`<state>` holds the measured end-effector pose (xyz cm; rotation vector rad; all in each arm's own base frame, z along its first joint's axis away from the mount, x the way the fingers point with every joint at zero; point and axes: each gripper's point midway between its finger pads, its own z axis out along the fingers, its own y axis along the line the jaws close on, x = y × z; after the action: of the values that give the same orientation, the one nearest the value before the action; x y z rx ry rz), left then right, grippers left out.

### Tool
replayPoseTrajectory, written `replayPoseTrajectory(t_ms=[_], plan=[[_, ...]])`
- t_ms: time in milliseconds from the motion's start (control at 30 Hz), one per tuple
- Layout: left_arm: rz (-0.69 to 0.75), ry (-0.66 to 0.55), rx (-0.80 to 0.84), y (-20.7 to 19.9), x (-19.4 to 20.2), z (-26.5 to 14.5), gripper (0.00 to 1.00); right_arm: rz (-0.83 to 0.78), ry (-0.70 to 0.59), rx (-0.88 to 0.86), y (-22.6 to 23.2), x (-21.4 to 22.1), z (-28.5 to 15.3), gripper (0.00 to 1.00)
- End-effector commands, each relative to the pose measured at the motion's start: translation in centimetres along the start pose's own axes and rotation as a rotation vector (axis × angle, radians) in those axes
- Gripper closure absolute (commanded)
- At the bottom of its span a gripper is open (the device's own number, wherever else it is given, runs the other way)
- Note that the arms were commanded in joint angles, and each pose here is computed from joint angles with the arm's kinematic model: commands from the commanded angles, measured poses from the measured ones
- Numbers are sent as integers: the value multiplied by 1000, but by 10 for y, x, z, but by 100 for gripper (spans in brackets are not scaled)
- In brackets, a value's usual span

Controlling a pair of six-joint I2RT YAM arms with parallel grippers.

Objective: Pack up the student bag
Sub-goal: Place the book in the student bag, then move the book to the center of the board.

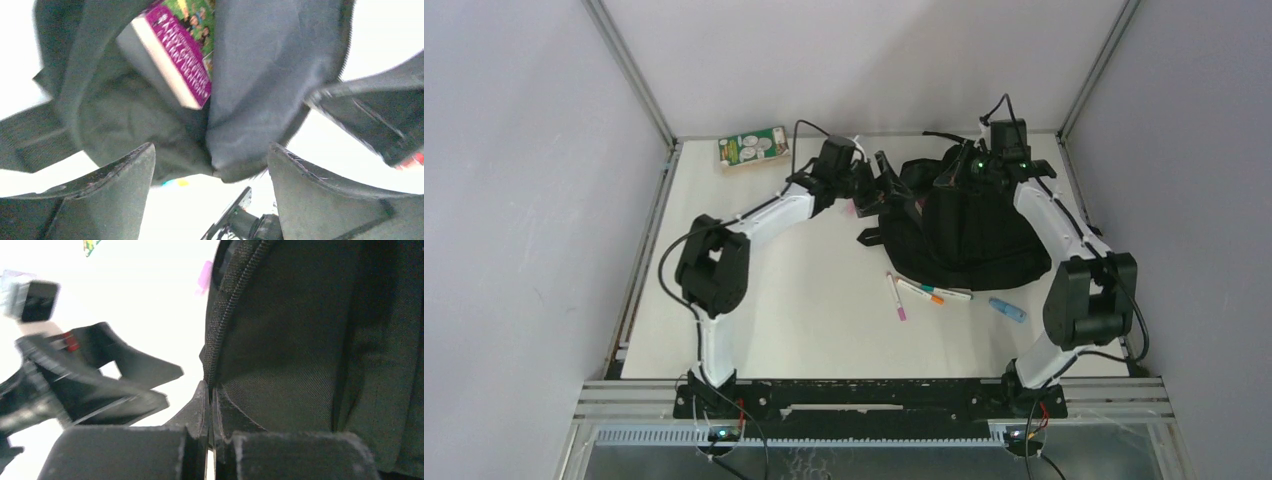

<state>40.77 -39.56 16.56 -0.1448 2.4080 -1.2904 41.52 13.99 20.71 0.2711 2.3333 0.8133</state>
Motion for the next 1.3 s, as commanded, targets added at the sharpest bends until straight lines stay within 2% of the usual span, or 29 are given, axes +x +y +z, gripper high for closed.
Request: replayPoseTrajectory(t_ms=[0,33,67,133,200,267,367,433,667,933,1000,1067,1267], plan=[[107,-138,-19,-7,-32,-76,14,-30,-1,4,8,0,24,100],[101,-167,-59,5,-39,-90,13,-39,16,7,10,5,30,96],[95,-196,-98,18,-47,-103,12,-54,38,7,14,11,37,83],[83,-250,-181,47,-60,-127,10,-98,96,14,24,28,50,48],[102,-276,-228,64,-73,-149,9,-137,120,27,34,36,56,30],[115,-284,-264,76,-83,-167,7,-167,115,21,45,39,57,20],[123,-352,-413,107,-107,-192,0,-170,92,-8,54,38,51,18],[94,-399,-525,137,-126,-208,0,-165,84,-13,54,40,45,18],[-163,-533,-733,246,-188,-259,0,-172,51,14,42,51,12,18],[-288,-637,-703,296,-254,-274,0,-107,-32,119,1,46,-23,18],[-306,-645,-670,310,-268,-268,12,-102,-57,165,-9,46,-28,18],[-301,-668,-638,315,-285,-267,18,-99,-70,209,-20,48,-32,18],[-327,-713,-577,335,-322,-261,17,-75,-37,253,-39,56,-32,18]])
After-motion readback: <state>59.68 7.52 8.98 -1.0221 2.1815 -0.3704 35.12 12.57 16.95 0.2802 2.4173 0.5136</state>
